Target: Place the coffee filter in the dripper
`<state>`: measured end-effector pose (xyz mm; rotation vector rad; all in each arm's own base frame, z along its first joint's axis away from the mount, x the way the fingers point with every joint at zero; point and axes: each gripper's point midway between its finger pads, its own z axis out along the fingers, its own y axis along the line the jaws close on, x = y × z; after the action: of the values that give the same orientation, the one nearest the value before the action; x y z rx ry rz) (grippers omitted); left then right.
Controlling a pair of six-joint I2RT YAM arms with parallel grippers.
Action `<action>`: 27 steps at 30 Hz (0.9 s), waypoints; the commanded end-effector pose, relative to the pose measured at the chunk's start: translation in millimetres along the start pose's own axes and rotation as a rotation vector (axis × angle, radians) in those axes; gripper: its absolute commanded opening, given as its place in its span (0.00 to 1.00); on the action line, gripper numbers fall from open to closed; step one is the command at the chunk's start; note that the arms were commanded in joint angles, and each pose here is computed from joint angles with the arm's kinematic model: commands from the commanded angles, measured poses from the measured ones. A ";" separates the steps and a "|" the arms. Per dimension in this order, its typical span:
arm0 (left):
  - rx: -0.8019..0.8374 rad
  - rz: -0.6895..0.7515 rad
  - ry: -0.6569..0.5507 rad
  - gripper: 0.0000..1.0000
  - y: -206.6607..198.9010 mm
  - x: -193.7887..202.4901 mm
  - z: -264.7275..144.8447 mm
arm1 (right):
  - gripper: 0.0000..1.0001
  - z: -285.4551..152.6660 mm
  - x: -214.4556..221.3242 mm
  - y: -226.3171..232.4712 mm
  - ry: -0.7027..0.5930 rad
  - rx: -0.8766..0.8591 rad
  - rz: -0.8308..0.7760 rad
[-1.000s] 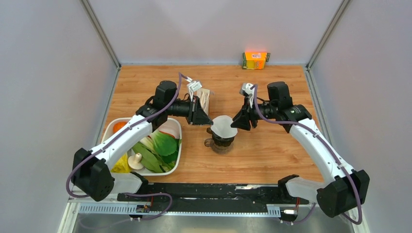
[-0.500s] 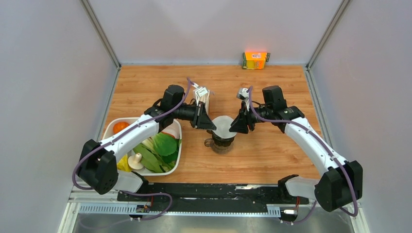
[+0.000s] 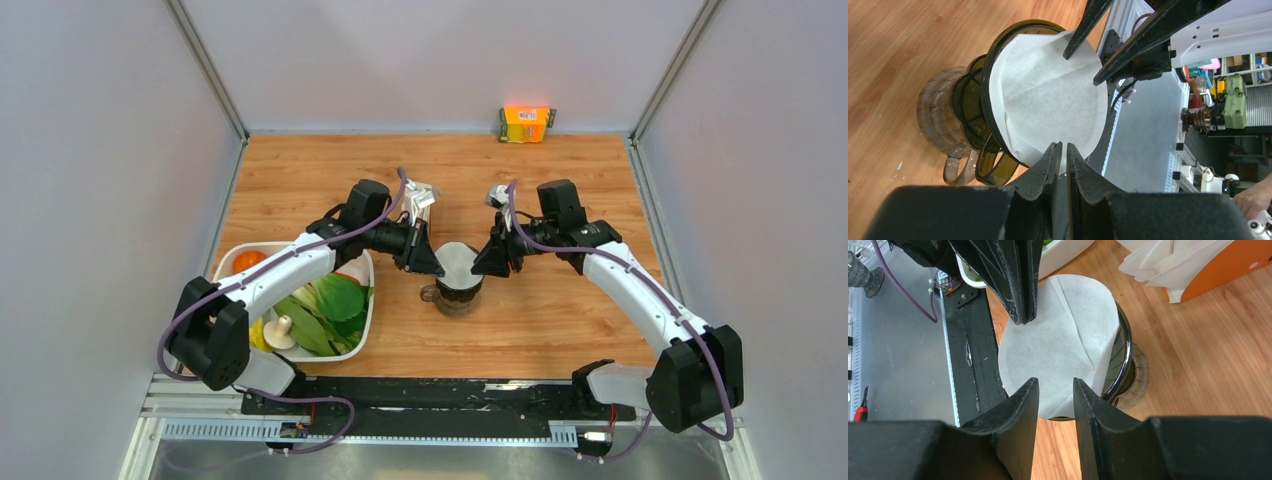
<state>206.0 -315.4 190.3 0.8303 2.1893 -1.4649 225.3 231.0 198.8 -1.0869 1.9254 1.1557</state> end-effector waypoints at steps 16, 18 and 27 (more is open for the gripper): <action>0.027 0.224 -0.057 0.54 -35.8 -28.2 -17.0 | 0.57 -14.7 -46.5 43.7 -0.117 -0.112 -0.170; 0.031 0.247 -0.062 0.58 -40.7 -31.6 -20.2 | 0.61 -17.5 -53.4 46.0 -0.128 -0.109 -0.189; -0.060 0.411 -0.115 0.70 -60.6 -57.8 -49.2 | 0.91 -38.0 -94.5 56.6 -0.199 -0.038 -0.293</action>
<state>208.9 -312.0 245.3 0.9992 1.9814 -1.3274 213.5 241.9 267.0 -1.1634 1.6928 1.1687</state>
